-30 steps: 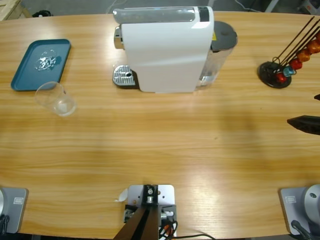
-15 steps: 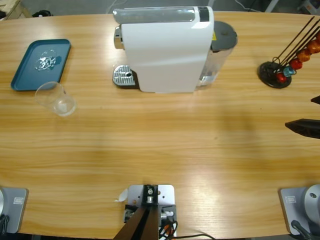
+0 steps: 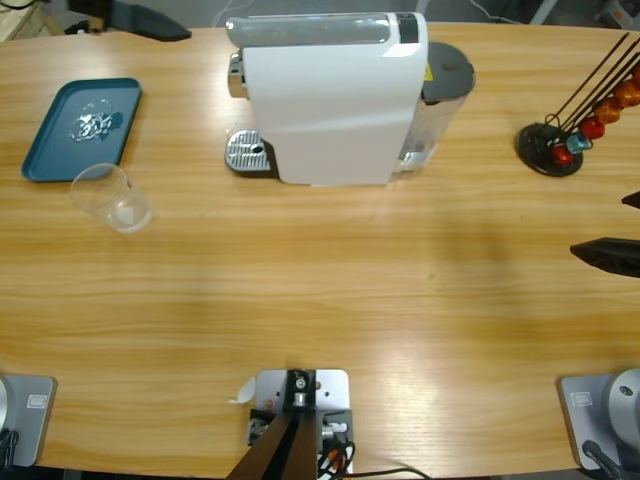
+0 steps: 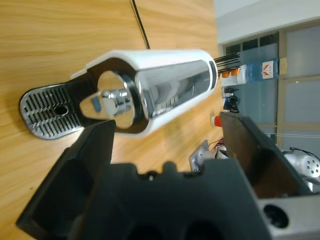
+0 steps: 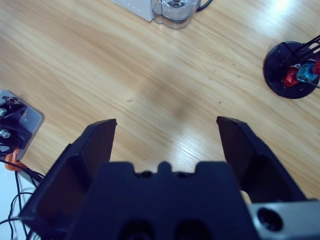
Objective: Pour coffee
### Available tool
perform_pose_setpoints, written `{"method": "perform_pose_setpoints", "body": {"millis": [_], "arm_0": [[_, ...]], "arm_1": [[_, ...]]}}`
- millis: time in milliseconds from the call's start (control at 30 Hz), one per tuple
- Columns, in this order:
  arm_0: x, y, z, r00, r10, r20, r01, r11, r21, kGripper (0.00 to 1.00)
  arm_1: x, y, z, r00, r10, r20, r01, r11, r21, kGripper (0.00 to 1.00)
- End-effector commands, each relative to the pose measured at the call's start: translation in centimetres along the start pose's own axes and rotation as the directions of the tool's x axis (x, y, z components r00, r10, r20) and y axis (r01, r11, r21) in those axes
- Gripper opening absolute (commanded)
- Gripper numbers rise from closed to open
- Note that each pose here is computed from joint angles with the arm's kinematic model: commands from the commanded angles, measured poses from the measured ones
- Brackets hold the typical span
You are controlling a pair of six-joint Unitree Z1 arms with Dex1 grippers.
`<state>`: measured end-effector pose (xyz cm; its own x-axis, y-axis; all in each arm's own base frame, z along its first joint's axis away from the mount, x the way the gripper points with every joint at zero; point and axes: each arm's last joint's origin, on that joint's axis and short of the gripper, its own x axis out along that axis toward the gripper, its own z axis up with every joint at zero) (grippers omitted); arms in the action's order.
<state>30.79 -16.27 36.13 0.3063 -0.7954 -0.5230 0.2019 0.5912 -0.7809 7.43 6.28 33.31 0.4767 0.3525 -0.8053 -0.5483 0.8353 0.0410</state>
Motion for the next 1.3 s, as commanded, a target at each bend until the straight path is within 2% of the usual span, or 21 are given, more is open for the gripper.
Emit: {"method": "perform_pose_setpoints", "body": {"millis": [33,167,267,467,567,700,733,800,933,1033,1233,1300], "arm_0": [[2.9,1.4,2.3,1.0,0.022,-0.008,-0.022,1.0,-0.02,0.908],[3.6,2.0,2.2,0.999,0.035,-0.025,-0.036,0.999,-0.034,0.894],[4.0,2.2,1.9,0.998,0.041,-0.04,-0.042,0.998,-0.039,0.814],[4.6,3.1,1.2,0.996,0.06,-0.067,-0.064,0.996,-0.068,0.806],[5.0,3.5,1.1,0.995,0.065,-0.078,-0.071,0.995,-0.076,0.734],[5.2,3.7,0.8,0.994,0.071,-0.088,-0.078,0.994,-0.081,0.723],[5.2,3.7,0.8,0.993,0.072,-0.089,-0.079,0.994,-0.081,0.695],[5.3,3.8,0.8,0.993,0.073,-0.091,-0.08,0.993,-0.083,0.541],[5.4,3.9,0.8,0.993,0.083,-0.087,-0.09,0.992,-0.085,0.519],[5.4,4.0,0.9,0.992,0.089,-0.083,-0.097,0.992,-0.085,0.389],[5.9,4.2,0.8,0.991,0.09,-0.097,-0.098,0.991,-0.089,0.387],[6.2,4.2,0.7,0.99,0.089,-0.105,-0.098,0.991,-0.089,0.35]], "arm_1": [[0.9,0.0,-0.4,0.999,0.005,-0.039,-0.005,1.0,-0.005,0.899],[1.1,0.0,-0.2,0.999,0.005,-0.048,-0.005,1.0,-0.006,0.899],[1.0,0.0,-0.3,0.999,0.005,-0.047,-0.005,1.0,-0.006,0.899],[0.3,-0.1,-0.9,1.0,0.011,-0.009,-0.011,1.0,-0.004,0.89],[0.2,-0.1,-0.9,1.0,0.011,-0.006,-0.011,1.0,-0.004,0.89],[0.3,-0.1,-0.8,1.0,0.009,-0.008,-0.009,1.0,-0.004,0.89],[0.3,-0.1,-0.8,1.0,0.01,-0.009,-0.01,1.0,-0.004,0.89],[0.3,-0.1,-0.8,1.0,0.009,-0.01,-0.009,1.0,-0.004,0.89],[0.4,-0.1,-0.8,1.0,0.009,-0.013,-0.009,1.0,-0.004,0.89],[0.4,-0.1,-0.7,1.0,0.008,-0.015,-0.008,1.0,-0.004,0.887],[0.5,-0.1,-0.7,1.0,0.008,-0.016,-0.008,1.0,-0.003,0.886],[0.5,-0.1,-0.7,1.0,0.008,-0.016,-0.008,1.0,-0.003,0.885]]}}
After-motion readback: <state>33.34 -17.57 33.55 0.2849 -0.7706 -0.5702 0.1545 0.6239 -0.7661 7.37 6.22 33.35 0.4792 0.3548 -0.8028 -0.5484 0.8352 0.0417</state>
